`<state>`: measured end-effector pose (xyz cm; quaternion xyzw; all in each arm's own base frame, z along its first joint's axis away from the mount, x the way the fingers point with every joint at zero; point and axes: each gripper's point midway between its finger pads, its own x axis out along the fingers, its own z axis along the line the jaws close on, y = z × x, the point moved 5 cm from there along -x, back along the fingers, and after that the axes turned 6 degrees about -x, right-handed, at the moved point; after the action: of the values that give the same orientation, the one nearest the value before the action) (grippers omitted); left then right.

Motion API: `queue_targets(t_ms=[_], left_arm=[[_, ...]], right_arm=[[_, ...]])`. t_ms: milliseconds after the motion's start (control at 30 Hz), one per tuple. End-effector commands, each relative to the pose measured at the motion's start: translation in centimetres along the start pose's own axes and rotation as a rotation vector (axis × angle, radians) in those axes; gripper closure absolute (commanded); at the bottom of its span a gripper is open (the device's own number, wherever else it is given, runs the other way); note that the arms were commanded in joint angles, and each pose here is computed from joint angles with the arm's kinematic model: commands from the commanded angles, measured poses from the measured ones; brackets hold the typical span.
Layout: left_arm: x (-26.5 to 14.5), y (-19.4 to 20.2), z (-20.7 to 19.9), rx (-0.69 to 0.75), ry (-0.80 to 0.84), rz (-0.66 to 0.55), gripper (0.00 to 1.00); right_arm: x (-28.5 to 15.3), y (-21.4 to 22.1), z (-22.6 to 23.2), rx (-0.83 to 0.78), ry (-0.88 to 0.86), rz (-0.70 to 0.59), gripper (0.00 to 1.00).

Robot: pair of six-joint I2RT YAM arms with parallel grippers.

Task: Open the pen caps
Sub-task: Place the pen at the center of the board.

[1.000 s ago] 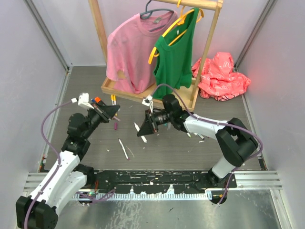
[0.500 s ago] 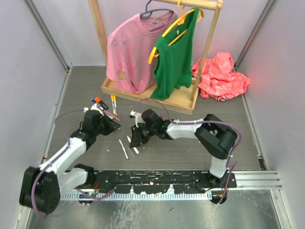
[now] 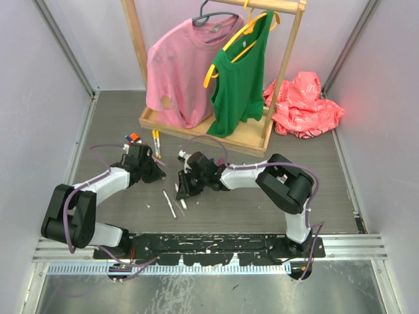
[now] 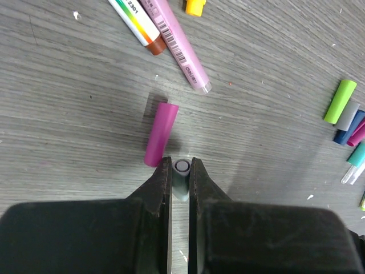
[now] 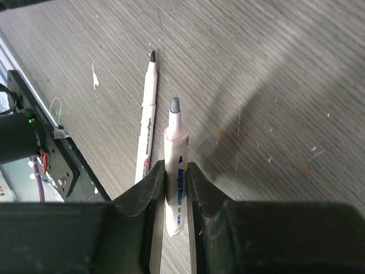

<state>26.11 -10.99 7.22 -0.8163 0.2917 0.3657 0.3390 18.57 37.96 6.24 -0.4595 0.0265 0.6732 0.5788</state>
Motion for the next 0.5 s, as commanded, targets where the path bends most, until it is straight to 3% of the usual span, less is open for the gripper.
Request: queue_targets(t_ms=[0, 200, 467], left_arm=[[0.4, -1.8, -1.8, 0.031, 0.023, -0.056, 1.0], [1.5, -1.6, -1.6, 0.039, -0.008, -0.044, 0.99], [2.5, -1.7, -1.6, 0.043, -0.032, -0.03, 0.95]], right_arm=[[0.8, -2.0, 0.8, 0.023, 0.01, -0.042, 0.91], [1.0, -2.0, 0.8, 0.009, 0.035, -0.041, 0.87], [1.2, -1.8, 0.5, 0.009, 0.051, -0.028, 0.74]])
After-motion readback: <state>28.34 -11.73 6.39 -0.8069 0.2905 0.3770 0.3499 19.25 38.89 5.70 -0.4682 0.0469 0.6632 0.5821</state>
